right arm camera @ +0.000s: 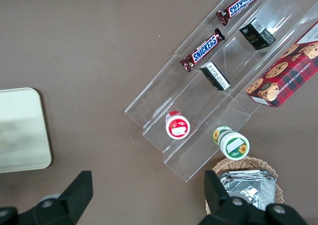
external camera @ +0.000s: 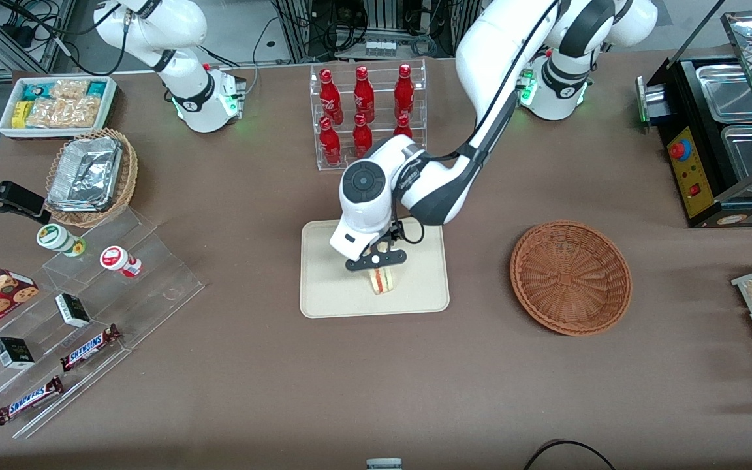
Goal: Place sandwich from basket to tray
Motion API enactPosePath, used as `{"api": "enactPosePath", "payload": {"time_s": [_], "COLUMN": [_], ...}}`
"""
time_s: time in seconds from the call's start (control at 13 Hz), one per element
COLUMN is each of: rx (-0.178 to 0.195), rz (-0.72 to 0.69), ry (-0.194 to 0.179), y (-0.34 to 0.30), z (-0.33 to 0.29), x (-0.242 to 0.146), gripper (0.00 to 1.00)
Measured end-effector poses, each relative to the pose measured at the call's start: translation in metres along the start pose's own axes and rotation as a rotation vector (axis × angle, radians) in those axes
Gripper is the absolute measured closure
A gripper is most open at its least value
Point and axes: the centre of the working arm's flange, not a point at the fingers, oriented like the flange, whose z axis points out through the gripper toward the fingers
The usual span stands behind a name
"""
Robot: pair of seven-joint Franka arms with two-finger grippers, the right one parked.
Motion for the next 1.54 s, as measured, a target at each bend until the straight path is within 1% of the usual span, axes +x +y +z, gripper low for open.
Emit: {"api": "enactPosePath", "payload": {"time_s": [0.08,0.31,0.46,0.54,0.69,0.77,1.0,1.23,1.38,1.54], "rx": [-0.002,0.043,0.044,0.051,0.08,0.083,0.075,0.062,0.047,0.037], "rz": [-0.004,-0.01,0.034,0.054,0.107,0.127,0.18,0.242,0.262,0.259], "ry": [0.004,-0.021,-0.023,-0.03,-0.07,-0.081,-0.099,-0.114,-0.112,-0.108], "y": [-0.002,-0.025,-0.047,-0.062,-0.102,-0.124,-0.184,-0.251,-0.297,-0.33], "z": [-0.013,-0.048,-0.07,-0.082,-0.108,-0.119,-0.139,-0.157,-0.174,-0.188], "x": [0.0,0.011,0.03,0.041,0.065,0.077,0.103,0.118,0.124,0.122], "gripper": [0.0,0.0,0.0,0.0,0.0,0.0,0.0,0.0,0.0,0.0]}}
